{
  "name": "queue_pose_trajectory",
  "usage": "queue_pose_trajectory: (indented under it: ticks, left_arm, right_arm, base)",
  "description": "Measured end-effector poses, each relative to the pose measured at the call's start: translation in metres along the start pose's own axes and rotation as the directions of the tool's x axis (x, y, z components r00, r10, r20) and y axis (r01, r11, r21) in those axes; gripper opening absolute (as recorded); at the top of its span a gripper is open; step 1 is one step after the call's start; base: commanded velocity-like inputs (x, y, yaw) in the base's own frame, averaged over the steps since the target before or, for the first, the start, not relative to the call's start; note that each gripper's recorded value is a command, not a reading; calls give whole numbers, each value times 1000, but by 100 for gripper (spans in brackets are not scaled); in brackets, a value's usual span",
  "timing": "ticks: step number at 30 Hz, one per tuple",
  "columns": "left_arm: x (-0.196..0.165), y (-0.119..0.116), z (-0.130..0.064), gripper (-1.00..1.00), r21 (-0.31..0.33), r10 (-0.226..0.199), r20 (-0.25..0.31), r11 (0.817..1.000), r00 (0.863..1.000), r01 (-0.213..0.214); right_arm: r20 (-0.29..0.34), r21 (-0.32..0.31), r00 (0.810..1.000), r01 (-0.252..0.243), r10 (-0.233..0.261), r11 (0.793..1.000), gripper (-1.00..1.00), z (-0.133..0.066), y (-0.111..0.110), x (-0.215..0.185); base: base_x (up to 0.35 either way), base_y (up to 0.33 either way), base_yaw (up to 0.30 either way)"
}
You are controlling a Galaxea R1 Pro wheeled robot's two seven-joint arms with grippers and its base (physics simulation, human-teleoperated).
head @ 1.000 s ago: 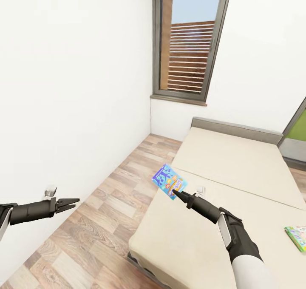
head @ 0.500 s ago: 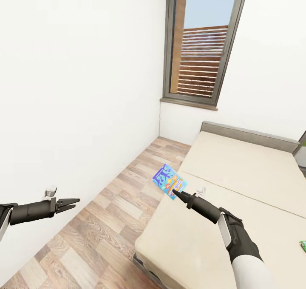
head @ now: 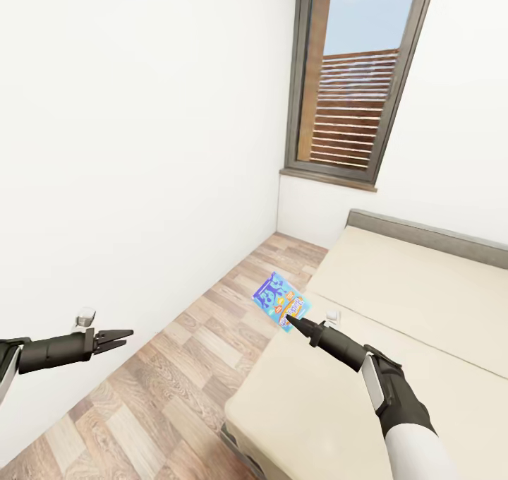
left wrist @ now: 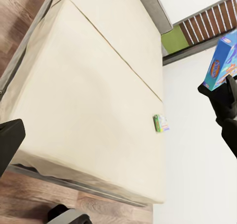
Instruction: Put all the toys in the child's room - the three board games (two on the bed and one on the table), the two jigsaw puzzles on the table, and the tennis ball on the table - inside the toy box on the table in the child's room.
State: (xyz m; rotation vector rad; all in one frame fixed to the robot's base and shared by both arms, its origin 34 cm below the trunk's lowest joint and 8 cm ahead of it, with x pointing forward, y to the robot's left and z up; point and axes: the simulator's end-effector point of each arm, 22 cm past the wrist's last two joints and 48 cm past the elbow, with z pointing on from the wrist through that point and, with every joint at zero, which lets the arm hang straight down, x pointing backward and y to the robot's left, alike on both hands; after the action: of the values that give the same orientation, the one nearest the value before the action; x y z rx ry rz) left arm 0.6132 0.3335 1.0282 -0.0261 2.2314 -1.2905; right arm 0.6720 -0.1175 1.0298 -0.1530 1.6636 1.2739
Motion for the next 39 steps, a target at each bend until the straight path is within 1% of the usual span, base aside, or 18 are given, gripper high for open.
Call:
queue_pose_trajectory:
  ticks: [33,36,39]
  left_arm:
    - [-9,-20,-10,100,13,38,26,999,999,-39]
    - [-9,-22,-10,100,14,42,23,999,999,-43]
    - [-6,-23,-7,100,15,47,8,999,999,-47]
  right_arm:
    - [21,-21,999,38,-38,999,-100,0,19,-19]
    - [23,-23,999,41,-41,999,-100,1,21,-21]
    - [25,-24,999,44,-43,999,-100,1,22,-22]
  base:
    - [-1,-1,164]
    - [-80,0,159]
    - [-172,0,75]
